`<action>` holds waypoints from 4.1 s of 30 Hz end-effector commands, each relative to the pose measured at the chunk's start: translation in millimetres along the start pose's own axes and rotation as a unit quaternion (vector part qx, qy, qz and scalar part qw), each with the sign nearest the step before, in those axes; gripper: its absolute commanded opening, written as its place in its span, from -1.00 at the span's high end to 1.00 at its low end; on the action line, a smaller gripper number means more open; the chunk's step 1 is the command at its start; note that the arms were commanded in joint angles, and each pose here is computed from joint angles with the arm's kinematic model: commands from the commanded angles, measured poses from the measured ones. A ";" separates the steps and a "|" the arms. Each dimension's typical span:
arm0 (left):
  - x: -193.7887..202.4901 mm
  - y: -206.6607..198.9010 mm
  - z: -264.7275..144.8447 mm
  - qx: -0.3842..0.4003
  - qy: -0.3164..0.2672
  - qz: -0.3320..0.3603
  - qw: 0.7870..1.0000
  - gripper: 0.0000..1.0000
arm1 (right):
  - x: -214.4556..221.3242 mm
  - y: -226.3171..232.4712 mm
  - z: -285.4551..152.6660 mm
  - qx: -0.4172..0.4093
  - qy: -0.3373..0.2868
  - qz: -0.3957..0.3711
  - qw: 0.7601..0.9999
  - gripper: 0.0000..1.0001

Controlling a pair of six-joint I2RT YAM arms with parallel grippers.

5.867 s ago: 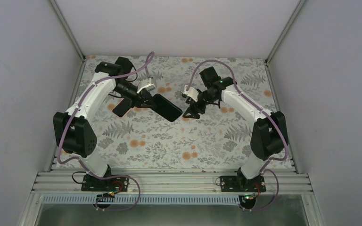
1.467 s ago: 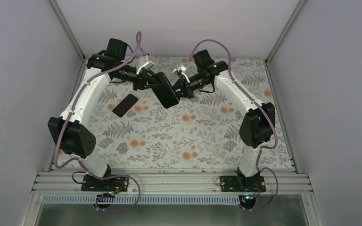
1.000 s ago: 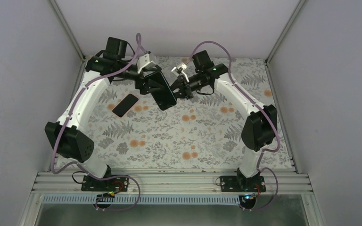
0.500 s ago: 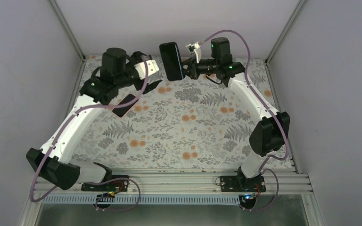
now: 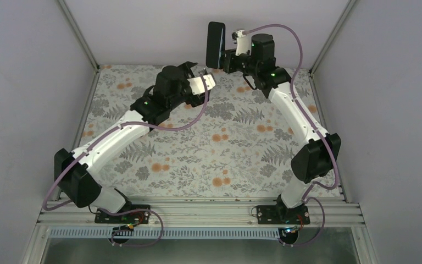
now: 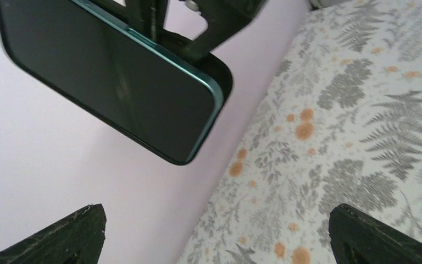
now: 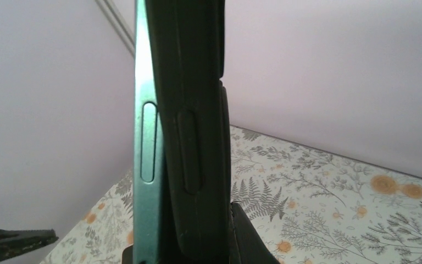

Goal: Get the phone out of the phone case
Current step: Remove the phone case from the phone.

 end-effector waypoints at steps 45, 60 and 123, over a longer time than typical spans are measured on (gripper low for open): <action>-51.2 22.1 27.1 -0.106 -0.070 -0.064 0.990 -1.00 | -20.1 -5.6 -16.7 -0.016 -0.056 0.043 0.997 0.94; -42.3 16.0 41.8 -0.120 -0.054 -0.069 0.989 -1.00 | -22.6 -2.6 -18.9 -0.027 -0.057 0.044 0.997 0.93; -26.9 39.3 52.7 -0.389 0.059 -0.029 0.919 -1.00 | -21.7 25.5 -41.1 -0.132 -0.037 0.102 0.985 0.95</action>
Point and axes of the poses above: each gripper's point midway between its finger pads, its own z axis out along the fingers, its own y axis along the line the jaws close on, x = y × z, the point moved 7 cm from there along -z, back along the fingers, and after that the axes turned 10 degrees about z, right-handed, at the moved point
